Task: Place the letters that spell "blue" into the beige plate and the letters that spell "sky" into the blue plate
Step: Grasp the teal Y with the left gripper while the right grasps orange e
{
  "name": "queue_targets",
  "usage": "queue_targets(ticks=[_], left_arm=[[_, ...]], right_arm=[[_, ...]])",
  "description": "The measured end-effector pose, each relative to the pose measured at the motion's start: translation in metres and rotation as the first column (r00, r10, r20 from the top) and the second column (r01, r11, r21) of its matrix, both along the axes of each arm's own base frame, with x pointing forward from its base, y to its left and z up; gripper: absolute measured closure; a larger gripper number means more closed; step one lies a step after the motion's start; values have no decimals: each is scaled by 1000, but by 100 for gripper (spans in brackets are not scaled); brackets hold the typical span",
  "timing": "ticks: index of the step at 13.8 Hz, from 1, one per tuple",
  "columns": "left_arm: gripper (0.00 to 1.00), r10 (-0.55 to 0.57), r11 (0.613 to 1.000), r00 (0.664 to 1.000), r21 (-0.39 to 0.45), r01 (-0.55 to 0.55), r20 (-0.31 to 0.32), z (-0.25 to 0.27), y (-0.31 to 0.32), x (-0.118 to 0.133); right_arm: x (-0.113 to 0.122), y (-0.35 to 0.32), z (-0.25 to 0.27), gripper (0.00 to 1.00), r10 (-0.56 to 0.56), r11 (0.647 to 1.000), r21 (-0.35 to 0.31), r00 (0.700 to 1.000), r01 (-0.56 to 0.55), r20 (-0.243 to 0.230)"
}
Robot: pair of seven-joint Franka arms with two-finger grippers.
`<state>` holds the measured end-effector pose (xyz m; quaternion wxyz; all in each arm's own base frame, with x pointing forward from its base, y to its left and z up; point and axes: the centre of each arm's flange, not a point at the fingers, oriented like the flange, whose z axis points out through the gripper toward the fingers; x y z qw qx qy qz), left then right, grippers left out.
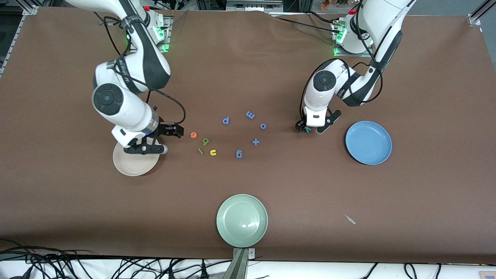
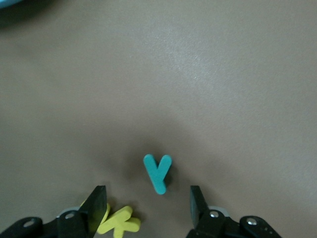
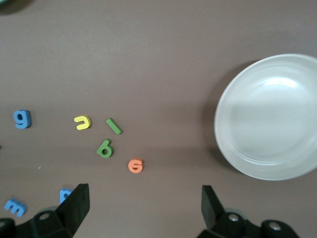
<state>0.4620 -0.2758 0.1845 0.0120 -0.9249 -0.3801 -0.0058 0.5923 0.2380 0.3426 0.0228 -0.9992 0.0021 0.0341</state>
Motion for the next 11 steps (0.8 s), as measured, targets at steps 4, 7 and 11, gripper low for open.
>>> queue_targets(ticks=[4, 7, 11], left_arm=[[33, 7, 1000, 1000, -6, -7, 13, 5, 0, 7], [43, -22, 1000, 1000, 14, 22, 8, -4, 1, 5], [52, -19, 1000, 1000, 17, 19, -3, -11, 3, 4]], right_arm=[[-43, 17, -71, 0, 0, 1000, -5, 1000, 0, 18], [-71, 29, -100, 0, -19, 1000, -13, 1000, 20, 21], [-75, 28, -127, 0, -28, 999, -15, 999, 28, 34]])
